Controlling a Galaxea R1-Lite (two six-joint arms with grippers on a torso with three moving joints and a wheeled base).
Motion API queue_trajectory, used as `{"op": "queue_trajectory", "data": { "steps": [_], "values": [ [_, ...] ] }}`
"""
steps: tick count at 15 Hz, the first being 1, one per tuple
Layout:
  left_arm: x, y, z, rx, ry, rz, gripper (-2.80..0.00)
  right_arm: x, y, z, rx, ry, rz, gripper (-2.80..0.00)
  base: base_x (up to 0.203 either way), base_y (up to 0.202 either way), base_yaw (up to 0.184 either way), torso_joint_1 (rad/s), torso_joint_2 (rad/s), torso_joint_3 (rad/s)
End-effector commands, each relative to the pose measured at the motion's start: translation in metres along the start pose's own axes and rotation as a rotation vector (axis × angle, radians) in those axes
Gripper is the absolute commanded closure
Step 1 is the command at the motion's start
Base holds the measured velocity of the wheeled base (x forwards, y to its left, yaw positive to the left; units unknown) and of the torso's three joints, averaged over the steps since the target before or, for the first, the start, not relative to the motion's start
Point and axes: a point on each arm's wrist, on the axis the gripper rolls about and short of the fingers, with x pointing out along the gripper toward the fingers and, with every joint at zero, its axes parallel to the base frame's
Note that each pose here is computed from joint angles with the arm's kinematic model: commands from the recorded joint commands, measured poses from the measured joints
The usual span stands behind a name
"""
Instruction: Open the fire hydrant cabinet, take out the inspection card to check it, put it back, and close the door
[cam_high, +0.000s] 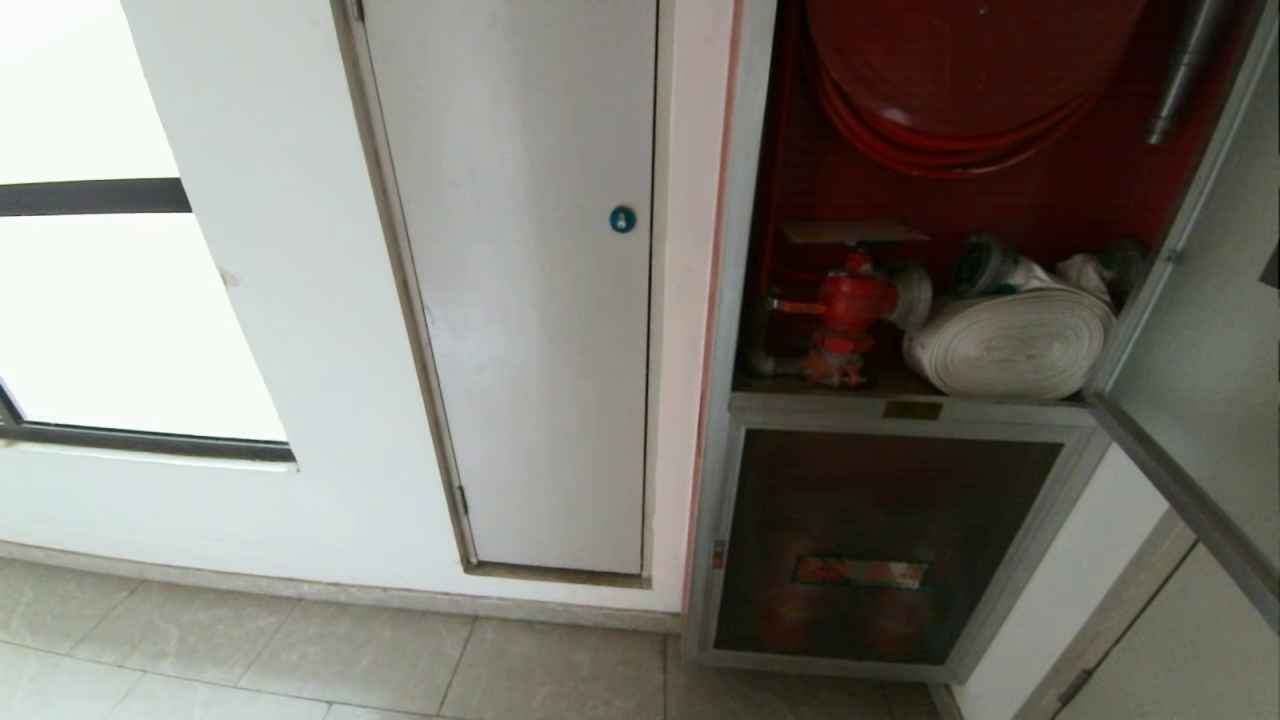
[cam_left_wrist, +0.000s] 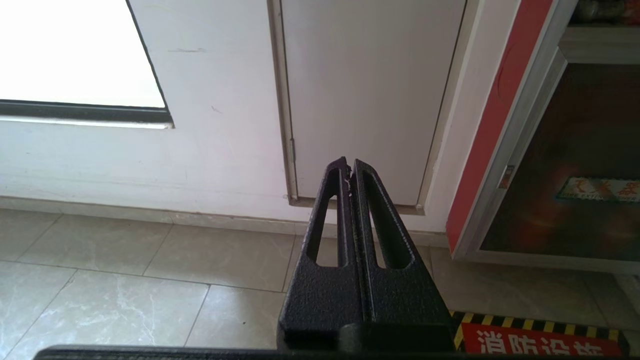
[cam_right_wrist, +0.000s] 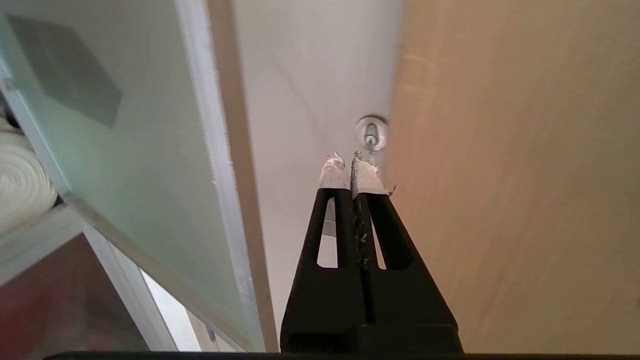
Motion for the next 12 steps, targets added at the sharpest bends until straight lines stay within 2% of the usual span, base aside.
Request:
{"op": "queue_trajectory", "data": {
  "steps": [1,3,5,8,10,12],
  "values": [
    [0.0,0.0,0.0,0.0,0.0,0.0,0.0,0.012,0.015,0.003,-0.034,0.028,0.0,0.0,0.0,0.0,0.0,0.0,0.0,0.0],
    [0.0,0.0,0.0,0.0,0.0,0.0,0.0,0.022,0.028,0.015,-0.022,0.027,-0.004,0.0,0.0,0.0,0.0,0.0,0.0,0.0],
    [0.0,0.0,0.0,0.0,0.002,0.0,0.0,0.033,0.037,0.028,-0.018,0.025,-0.057,0.0,0.0,0.0,0.0,0.0,0.0,0.0],
    [0.0,0.0,0.0,0.0,0.0,0.0,0.0,0.042,0.034,0.035,-0.014,0.019,-0.194,0.0,0.0,0.0,0.0,0.0,0.0,0.0],
    [0.0,0.0,0.0,0.0,0.002,0.0,0.0,0.032,0.022,0.038,0.016,-0.001,-0.253,0.0,0.0,0.0,0.0,0.0,0.0,0.0],
    [0.0,0.0,0.0,0.0,0.0,0.0,0.0,0.035,0.024,0.044,0.016,-0.001,-0.272,0.0,0.0,0.0,0.0,0.0,0.0,0.0]
  ]
}}
